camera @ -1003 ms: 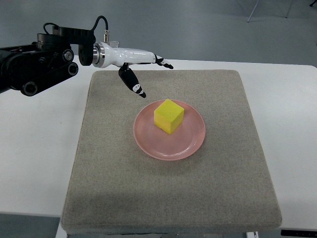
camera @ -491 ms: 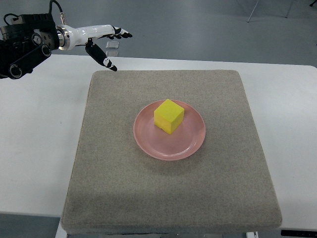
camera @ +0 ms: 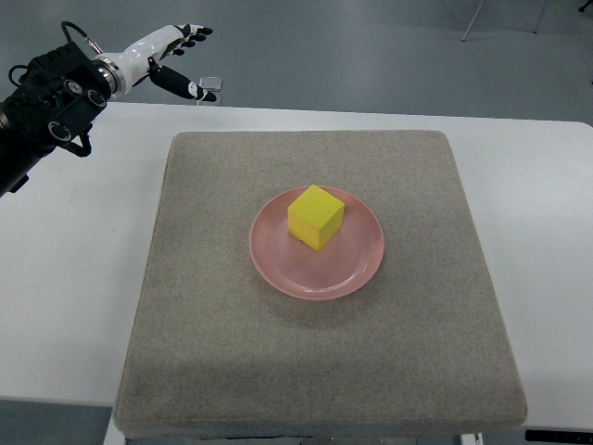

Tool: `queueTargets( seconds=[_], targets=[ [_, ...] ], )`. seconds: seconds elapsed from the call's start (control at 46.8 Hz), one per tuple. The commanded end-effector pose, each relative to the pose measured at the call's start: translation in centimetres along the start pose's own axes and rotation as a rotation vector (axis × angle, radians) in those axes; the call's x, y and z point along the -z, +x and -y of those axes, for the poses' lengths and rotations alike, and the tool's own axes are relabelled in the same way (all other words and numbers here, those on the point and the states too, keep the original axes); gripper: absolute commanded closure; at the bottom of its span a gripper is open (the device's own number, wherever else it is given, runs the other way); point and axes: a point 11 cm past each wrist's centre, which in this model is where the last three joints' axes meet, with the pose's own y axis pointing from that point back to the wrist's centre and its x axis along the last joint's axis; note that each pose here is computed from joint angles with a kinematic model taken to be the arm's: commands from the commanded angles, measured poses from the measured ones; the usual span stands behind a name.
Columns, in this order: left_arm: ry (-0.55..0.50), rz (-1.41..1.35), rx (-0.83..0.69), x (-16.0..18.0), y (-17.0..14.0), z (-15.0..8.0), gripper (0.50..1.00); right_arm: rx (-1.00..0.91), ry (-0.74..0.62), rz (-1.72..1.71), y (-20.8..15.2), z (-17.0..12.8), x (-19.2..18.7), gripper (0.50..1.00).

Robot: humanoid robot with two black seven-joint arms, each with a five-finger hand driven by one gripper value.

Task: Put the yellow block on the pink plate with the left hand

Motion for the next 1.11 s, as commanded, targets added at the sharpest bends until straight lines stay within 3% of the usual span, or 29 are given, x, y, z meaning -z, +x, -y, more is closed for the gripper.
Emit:
queueTargets(
  seconds=[0.0,0.406,0.683,0.982,1.089],
  targets=[
    [-0.009,-0.093,-0.025,0.0,0.2,0.0,0.512,0.000,0.000,0.000,0.0,0.0,0.0,0.576],
    [-0.046,-0.429,-0.014,1.4,-2.7,-0.2,0.512,0.000,0.000,0.000,0.0,0.0,0.0,0.576],
    [-0.179,-0.631,0.014,0.8,-2.6,-0.7,0.512,0.000,0.000,0.000,0.0,0.0,0.0,0.576],
    [-0.221,-0.796,-0.067,1.3,-1.6,-1.0,0.510,0.000,0.000,0.000,0.0,0.0,0.0,0.576],
    [-0.188,-0.846,-0.116,2.1,-1.2,-1.0,0.512,0.000,0.000,0.000,0.0,0.0,0.0,0.576]
  ],
)
